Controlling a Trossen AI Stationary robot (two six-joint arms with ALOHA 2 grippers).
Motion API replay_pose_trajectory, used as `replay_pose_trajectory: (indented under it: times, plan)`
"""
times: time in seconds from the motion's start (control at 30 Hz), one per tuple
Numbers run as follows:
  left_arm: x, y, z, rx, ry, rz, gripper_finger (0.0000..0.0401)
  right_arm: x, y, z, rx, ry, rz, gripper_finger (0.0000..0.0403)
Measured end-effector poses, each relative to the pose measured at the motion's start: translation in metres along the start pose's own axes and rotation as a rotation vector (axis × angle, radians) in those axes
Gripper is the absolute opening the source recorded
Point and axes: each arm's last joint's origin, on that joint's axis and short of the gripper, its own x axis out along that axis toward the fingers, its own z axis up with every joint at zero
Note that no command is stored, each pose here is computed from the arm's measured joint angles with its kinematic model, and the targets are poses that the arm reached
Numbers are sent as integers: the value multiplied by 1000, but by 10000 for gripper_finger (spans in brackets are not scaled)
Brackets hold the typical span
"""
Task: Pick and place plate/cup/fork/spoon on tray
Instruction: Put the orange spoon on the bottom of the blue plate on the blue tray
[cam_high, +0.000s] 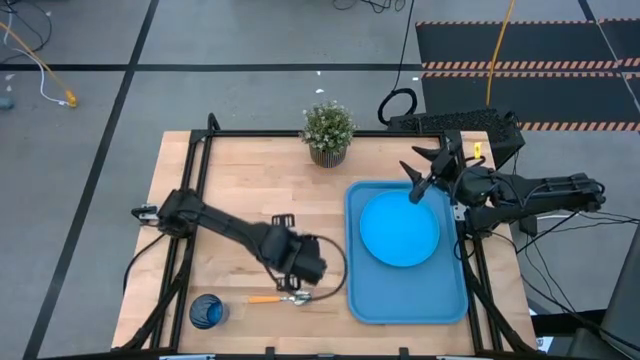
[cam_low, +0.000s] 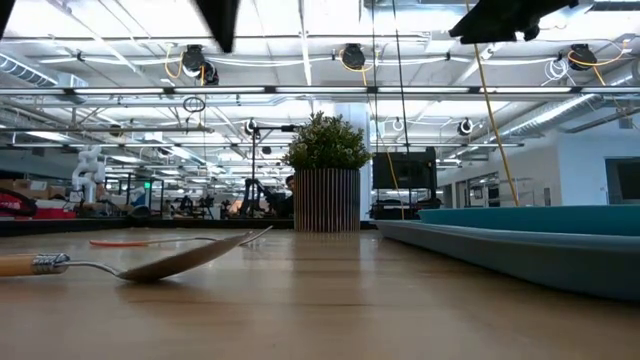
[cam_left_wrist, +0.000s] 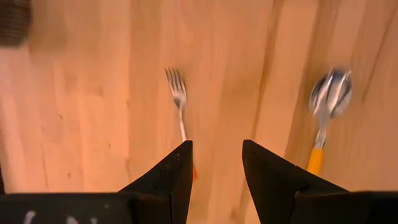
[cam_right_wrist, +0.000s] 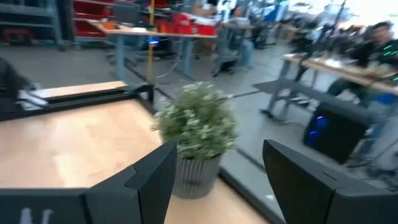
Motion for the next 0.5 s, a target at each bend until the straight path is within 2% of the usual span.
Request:
replay_pose_trajectory:
  times: [0.13,0.27,0.5]
  plan:
    - [30,-20,-9,20,29,13,143,-1,4,-1,51,11,60,231]
    - [54,-38,-14,36,1,-29,143,0,10,-4,73,37,83,231]
    - [69,-55,-30,-6,48,-38,143,0,20,-15,94,122,114,231]
